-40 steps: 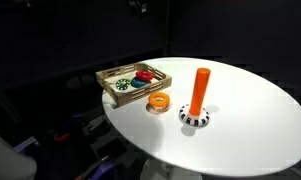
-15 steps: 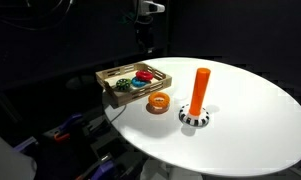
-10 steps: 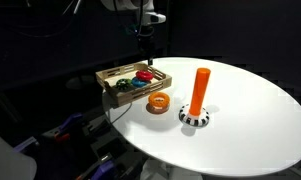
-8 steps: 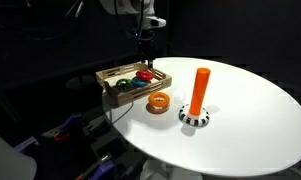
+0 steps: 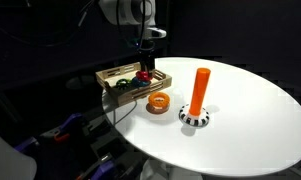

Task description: Put the red ring on top of the orange ring

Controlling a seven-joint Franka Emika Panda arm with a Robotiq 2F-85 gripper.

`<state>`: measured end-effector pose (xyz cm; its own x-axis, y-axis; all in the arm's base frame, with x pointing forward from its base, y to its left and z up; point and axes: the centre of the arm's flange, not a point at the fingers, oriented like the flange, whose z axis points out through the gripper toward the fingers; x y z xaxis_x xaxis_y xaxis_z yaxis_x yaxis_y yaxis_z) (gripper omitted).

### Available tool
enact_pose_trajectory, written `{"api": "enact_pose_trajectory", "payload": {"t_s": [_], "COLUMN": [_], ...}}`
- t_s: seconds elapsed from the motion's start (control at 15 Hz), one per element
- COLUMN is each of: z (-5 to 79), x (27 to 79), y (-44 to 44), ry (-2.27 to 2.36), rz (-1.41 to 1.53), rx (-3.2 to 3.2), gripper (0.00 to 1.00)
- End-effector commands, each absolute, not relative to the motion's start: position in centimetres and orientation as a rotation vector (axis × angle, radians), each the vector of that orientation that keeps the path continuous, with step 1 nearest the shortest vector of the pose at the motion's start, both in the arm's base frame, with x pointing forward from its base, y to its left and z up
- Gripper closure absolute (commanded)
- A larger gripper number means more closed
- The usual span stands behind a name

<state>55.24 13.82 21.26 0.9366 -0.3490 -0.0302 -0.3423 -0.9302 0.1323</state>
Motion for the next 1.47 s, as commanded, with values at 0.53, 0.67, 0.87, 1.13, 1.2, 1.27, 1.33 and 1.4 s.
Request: {"api": "enact_pose_trajectory", "payload": {"t_s": [0.53,0.67,0.87,1.13,1.2,1.27,1.33,1.4], "z": [19.6,19.5,19.4,19.4,19.7,20.1,20.7,21.1], "x": [56.4,56.4,56.5,56.5,56.5,56.5,56.6,56.8], "y": [15.1,15.2,15.3,15.4,15.4,15.4,15.4,15.4], "ry": [-0.538,-0.537,-0.542,-0.560,-0.568,-0.577,-0.583,-0.593], "rz": [-0.076,-0.078,-0.078,-0.072,-0.063,-0.054,-0.038,-0.028], "rx": [2.954,2.951,2.949,2.943,2.942,2.942,2.941,2.940], "gripper": [0.17,0.25,0.44,0.73,0.74,0.81,0.91,0.90]}}
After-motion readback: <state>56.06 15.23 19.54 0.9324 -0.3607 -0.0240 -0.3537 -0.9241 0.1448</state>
